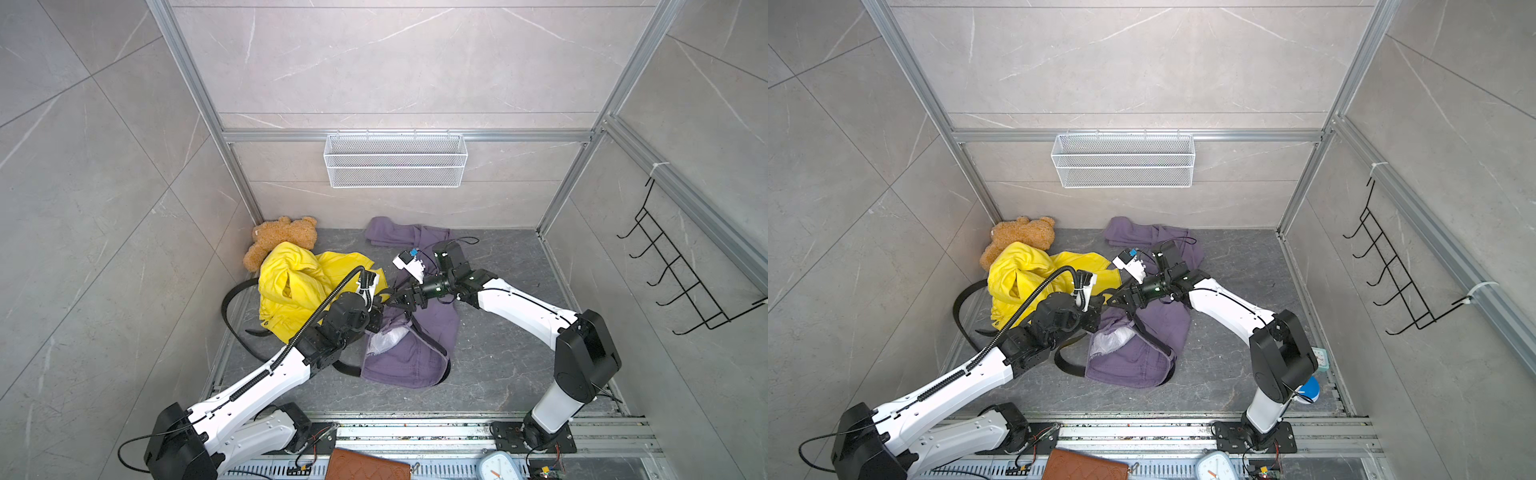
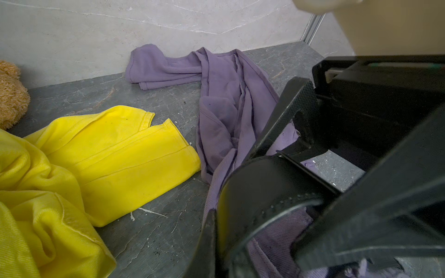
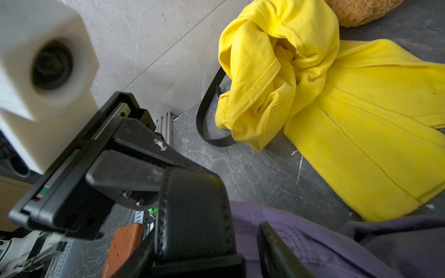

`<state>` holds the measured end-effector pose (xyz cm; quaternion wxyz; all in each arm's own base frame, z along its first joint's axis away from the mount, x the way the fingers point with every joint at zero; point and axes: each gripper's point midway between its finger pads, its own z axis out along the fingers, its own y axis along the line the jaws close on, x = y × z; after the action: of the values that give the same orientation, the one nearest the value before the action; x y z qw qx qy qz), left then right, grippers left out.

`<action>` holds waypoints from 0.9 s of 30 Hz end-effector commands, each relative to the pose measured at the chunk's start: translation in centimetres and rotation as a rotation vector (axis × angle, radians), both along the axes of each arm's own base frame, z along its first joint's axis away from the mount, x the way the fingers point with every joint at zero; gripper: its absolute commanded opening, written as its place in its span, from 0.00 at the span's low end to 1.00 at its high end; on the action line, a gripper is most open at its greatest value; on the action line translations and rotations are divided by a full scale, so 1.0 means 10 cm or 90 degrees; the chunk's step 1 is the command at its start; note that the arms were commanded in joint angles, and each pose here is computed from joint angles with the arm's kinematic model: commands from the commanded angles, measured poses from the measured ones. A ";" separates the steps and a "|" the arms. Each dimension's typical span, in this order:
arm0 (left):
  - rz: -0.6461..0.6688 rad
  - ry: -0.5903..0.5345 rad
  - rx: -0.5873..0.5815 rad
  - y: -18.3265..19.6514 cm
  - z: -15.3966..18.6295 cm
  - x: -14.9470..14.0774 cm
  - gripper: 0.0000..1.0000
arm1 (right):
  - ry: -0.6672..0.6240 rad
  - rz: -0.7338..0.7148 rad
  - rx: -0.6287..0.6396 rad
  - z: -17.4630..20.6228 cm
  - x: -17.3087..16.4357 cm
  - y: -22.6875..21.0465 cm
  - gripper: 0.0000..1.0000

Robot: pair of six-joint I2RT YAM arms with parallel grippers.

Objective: Remove the belt from the trousers

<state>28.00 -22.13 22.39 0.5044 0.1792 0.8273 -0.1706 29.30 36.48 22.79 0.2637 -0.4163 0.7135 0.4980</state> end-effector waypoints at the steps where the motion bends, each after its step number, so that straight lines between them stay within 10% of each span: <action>1: 0.015 -0.059 -0.046 0.03 0.33 0.05 0.00 | -0.003 0.028 0.011 0.07 -0.06 0.01 0.72; 27: 0.019 -0.050 -0.044 0.03 0.31 0.05 0.00 | -0.088 -0.003 -0.001 0.18 -0.05 0.03 0.65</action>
<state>28.04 -21.78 22.64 0.5096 0.1741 0.8262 -0.1657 28.83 36.76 22.52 0.2810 -0.4411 0.7117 0.4690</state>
